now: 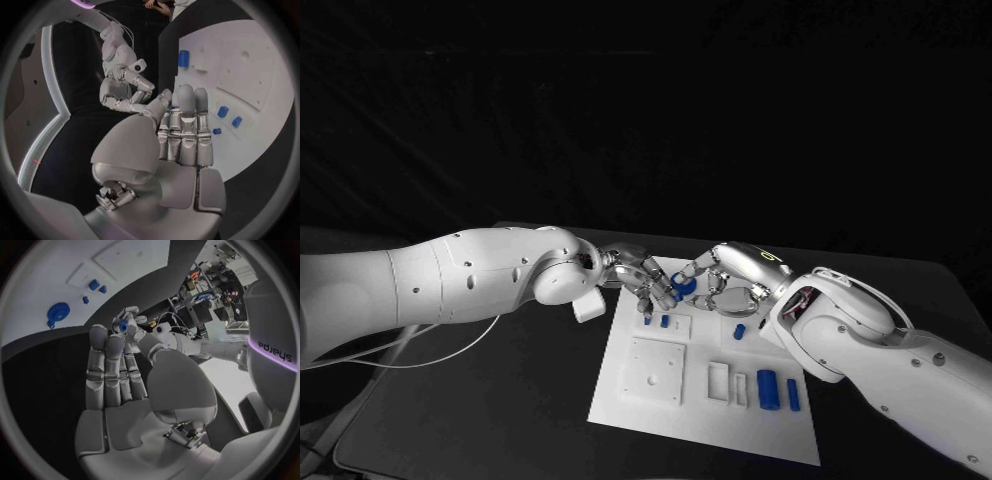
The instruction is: Assemble the parts on the task board
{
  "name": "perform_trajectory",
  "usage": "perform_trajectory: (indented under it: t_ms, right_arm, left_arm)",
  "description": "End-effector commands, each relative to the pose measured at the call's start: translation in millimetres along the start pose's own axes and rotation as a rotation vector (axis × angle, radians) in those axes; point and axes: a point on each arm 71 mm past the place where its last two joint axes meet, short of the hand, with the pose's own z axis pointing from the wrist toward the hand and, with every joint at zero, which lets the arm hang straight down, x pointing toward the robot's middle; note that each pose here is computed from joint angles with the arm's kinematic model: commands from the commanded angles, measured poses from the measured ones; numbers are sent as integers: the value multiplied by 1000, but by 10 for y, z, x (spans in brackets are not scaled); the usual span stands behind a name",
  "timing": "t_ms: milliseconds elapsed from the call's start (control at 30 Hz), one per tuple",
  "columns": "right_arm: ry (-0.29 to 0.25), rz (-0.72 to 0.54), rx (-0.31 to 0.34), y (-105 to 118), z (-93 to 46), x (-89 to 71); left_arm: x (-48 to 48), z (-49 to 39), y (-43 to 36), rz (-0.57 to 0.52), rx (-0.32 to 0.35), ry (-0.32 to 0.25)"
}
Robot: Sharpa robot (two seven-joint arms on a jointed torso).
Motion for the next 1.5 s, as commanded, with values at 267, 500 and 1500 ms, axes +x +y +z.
perform_trajectory:
  t_ms: [267, 500, 1500]
  right_arm:
    - [-30, -33, 12, 2, 4, 36]
    - [-10, -30, 8, 9, -12, 64]
    - [-30, -1, -1, 39, -8, 112]
  left_arm:
    - [32, 1, -37, -85, 28, 40]
    - [17, -4, -31, -98, 28, 36]
    - [43, -3, -33, -117, 24, 53]
